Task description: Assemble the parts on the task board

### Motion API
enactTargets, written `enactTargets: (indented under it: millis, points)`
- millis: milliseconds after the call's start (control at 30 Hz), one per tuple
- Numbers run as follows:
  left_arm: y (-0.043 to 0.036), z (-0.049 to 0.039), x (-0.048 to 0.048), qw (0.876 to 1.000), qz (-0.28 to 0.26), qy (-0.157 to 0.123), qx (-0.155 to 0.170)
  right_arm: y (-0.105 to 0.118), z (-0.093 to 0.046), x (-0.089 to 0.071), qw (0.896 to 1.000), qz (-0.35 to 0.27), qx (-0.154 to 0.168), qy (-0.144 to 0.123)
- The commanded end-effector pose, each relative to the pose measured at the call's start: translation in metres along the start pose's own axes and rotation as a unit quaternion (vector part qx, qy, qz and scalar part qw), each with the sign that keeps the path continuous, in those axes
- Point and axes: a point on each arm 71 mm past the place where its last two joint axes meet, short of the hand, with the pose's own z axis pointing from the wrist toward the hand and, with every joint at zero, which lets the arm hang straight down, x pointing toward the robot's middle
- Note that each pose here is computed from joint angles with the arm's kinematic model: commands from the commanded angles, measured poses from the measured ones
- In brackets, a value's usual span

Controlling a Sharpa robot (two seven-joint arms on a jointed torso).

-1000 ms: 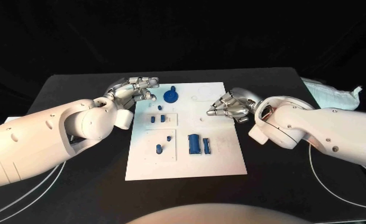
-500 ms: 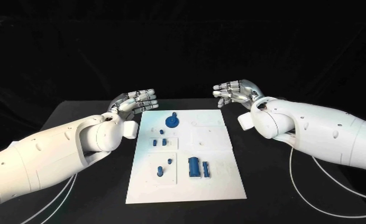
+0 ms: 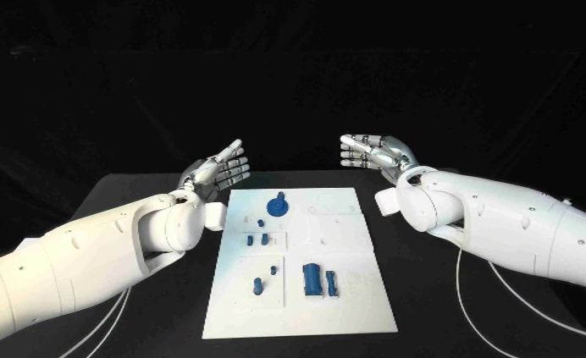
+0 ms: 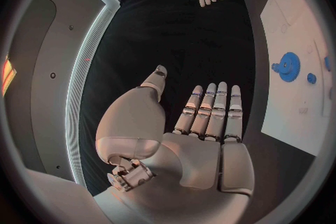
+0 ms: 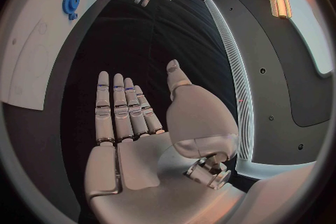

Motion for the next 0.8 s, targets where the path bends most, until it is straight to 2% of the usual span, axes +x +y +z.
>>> enactTargets:
  millis: [33,233,433,567,800]
  points:
    - [-0.0017,-0.0054,0.0055,0.999,0.027,-0.022,0.023,0.001,-0.007,0.009,0.999,0.015,-0.016,-0.032]
    - [-0.0003,-0.0241,0.0204,0.995,0.069,-0.053,0.056,-0.001,-0.030,0.035,0.996,0.047,-0.025,-0.071]
    - [-0.0012,-0.0385,0.0309,0.989,0.097,-0.073,0.083,-0.001,-0.046,0.051,0.993,0.062,-0.026,-0.094]
    - [-0.0018,-0.0427,0.0338,0.987,0.104,-0.079,0.091,0.000,-0.049,0.054,0.993,0.064,-0.025,-0.099]
    - [-0.0018,-0.0431,0.0341,0.987,0.105,-0.079,0.092,0.000,-0.049,0.054,0.993,0.064,-0.025,-0.099]
